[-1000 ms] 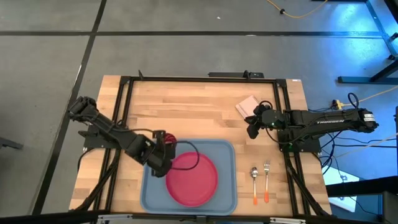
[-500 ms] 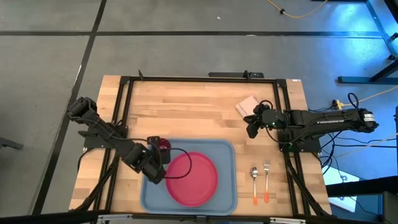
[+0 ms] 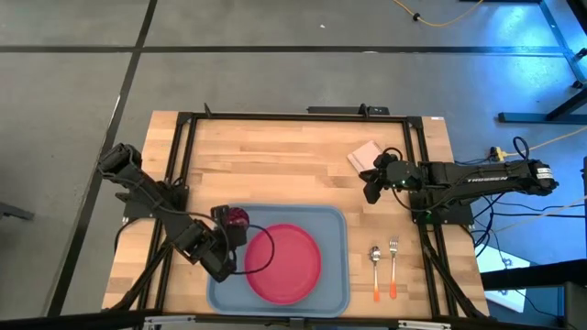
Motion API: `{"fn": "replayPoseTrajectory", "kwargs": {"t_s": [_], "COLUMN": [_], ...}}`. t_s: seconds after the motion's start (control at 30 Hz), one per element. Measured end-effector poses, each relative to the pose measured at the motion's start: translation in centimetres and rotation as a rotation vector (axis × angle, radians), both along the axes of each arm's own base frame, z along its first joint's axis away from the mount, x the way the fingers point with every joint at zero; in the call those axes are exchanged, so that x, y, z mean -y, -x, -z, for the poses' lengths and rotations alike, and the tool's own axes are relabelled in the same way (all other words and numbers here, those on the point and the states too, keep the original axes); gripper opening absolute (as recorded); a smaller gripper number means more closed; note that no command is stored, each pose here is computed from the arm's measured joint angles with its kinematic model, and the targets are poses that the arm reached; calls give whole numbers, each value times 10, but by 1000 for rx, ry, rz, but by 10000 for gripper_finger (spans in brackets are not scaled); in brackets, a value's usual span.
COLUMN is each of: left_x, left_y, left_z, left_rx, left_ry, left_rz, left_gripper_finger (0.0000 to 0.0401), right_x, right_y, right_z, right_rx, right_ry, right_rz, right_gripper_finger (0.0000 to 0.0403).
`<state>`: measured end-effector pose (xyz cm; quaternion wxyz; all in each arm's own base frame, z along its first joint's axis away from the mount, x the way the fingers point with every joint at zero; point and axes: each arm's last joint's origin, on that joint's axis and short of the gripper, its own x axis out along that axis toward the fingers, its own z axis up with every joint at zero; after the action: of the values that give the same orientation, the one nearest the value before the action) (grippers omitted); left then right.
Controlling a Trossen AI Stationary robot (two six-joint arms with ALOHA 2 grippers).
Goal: Pick and place plate/cup/fork/spoon on tray
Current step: Put the red cup on the top left side of the pink plate on the blue tray
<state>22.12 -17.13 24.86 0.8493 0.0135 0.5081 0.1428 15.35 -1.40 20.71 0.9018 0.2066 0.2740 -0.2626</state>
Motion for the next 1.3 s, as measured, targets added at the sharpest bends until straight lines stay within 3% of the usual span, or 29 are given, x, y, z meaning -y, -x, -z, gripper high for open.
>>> {"fn": "replayPoseTrajectory", "kwargs": {"t_s": [0.33,1.3], "left_x": [7,6], "left_y": [-5,-7], "left_z": [7,9], "left_rx": [-5,17], "left_ry": [87,64], "left_rz": [-42,-78], "left_gripper_finger": [6,36], "right_x": [0,0], "right_y": [0,-5], "right_z": [0,5], "right_rx": [1,-27], "right_ry": [-2,-3], "right_rz": [1,1], "right_gripper_finger": [57,57]}}
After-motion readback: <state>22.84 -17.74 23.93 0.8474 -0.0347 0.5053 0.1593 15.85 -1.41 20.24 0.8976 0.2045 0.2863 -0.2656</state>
